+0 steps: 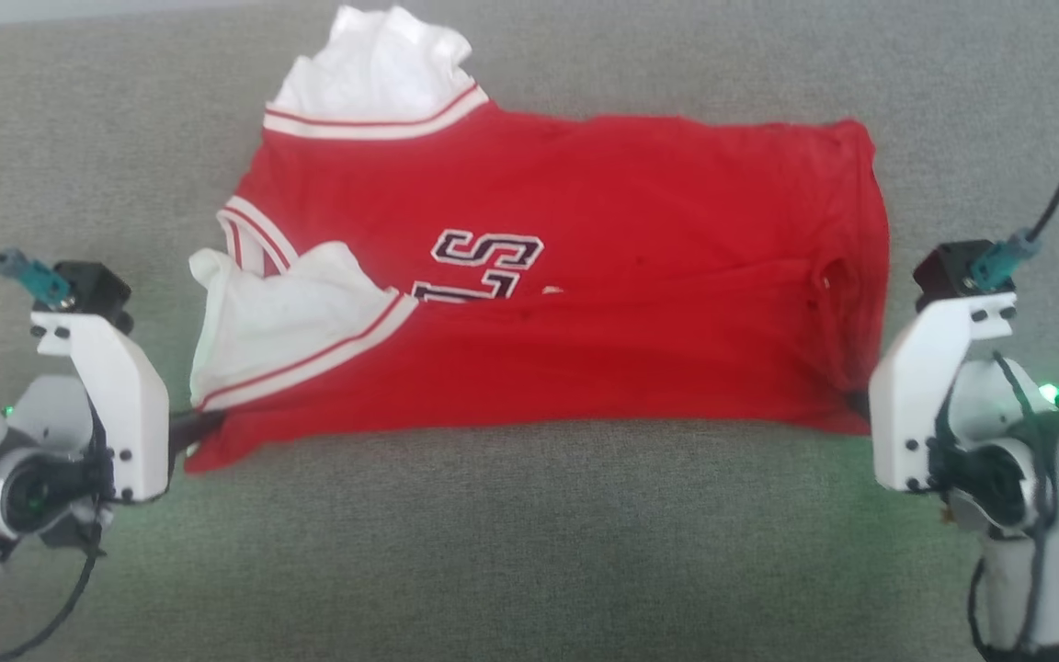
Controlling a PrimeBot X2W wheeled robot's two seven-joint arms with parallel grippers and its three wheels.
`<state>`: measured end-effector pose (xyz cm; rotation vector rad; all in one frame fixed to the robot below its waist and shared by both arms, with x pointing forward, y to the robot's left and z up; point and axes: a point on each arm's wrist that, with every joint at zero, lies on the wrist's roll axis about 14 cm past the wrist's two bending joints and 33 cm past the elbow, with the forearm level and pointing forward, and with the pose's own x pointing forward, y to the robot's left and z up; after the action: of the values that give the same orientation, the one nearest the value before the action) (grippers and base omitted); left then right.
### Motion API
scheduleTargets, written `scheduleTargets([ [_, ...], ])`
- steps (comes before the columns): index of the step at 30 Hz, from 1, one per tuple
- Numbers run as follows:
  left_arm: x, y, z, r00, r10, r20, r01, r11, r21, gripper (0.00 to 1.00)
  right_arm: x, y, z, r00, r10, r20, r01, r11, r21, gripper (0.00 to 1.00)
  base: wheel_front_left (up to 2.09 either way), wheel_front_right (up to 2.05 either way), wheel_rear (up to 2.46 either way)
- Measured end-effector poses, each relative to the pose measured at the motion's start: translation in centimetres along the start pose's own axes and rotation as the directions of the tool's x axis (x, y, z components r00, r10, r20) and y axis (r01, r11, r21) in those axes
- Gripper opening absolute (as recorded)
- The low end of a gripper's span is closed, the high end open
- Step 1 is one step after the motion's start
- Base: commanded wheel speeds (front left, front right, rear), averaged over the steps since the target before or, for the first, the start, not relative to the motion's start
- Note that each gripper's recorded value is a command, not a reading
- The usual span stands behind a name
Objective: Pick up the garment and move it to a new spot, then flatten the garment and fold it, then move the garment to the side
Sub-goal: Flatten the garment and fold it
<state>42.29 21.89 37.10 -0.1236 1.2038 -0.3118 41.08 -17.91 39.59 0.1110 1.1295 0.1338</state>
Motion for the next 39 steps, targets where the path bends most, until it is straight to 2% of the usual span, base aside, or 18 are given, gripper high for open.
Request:
scheduleTargets([
  [10,-2.1,-0.9,-3.9,0.999,0.016,-0.049,-0.016,1.0,-0.007,0.0,-2.3,-0.9,-2.2,0.999,-0.025,-0.035,0.024,0.999,-0.023,0.0,0.0,0.0,0.0],
  [18,-1.4,-1.5,-5.6,0.997,0.0,-0.081,-0.002,0.999,-0.035,0.0,-1.5,-1.0,-3.8,0.998,-0.019,-0.066,0.019,1.0,0.003,0.0,0.0,0.0,0.0],
  [20,-0.9,-1.4,-5.8,0.996,0.001,-0.085,-0.004,0.999,-0.042,0.47,-0.9,-1.0,-4.2,0.997,-0.015,-0.073,0.016,1.0,0.008,0.0,0.0,0.0,0.0],
  [21,-0.7,-1.3,-5.8,0.996,-0.001,-0.089,-0.003,0.999,-0.044,1.0,-0.6,-1.0,-4.2,0.998,-0.016,-0.067,0.016,1.0,0.007,0.2,0.0,0.0,0.0],
  [23,-0.3,-1.6,-5.8,0.995,-0.016,-0.094,0.01,0.998,-0.06,1.0,-0.2,-1.1,-4.1,0.998,-0.018,-0.064,0.019,1.0,0.012,0.39,0.0,0.0,0.0],
  [24,-0.1,-1.9,-5.8,0.995,-0.028,-0.1,0.022,0.998,-0.059,1.0,-0.1,-1.0,-4.0,0.998,-0.018,-0.06,0.019,1.0,0.01,0.83,0.0,0.0,0.0],
  [25,0.0,-2.0,-5.6,0.994,-0.032,-0.1,0.027,0.998,-0.055,1.0,0.0,-1.0,-3.9,0.999,-0.018,-0.051,0.018,1.0,0.011,1.0,0.0,0.0,0.0],
  [32,-1.2,-1.1,-2.5,0.999,0.012,-0.037,-0.012,1.0,-0.001,1.0,-0.6,-1.0,-2.6,1.0,-0.014,0.016,0.014,1.0,-0.003,1.0,0.0,0.0,0.0],
  [36,-2.7,-0.7,0.7,0.998,0.043,0.039,-0.044,0.999,0.032,1.0,-1.9,-1.2,-0.9,0.991,-0.012,0.131,0.01,1.0,0.01,1.0,0.0,0.0,0.0],
  [39,-3.6,-1.2,3.2,0.995,0.046,0.093,-0.052,0.997,0.061,1.0,-3.3,-1.4,1.1,0.968,-0.019,0.252,0.015,1.0,0.017,1.0,0.0,0.0,0.0],
])
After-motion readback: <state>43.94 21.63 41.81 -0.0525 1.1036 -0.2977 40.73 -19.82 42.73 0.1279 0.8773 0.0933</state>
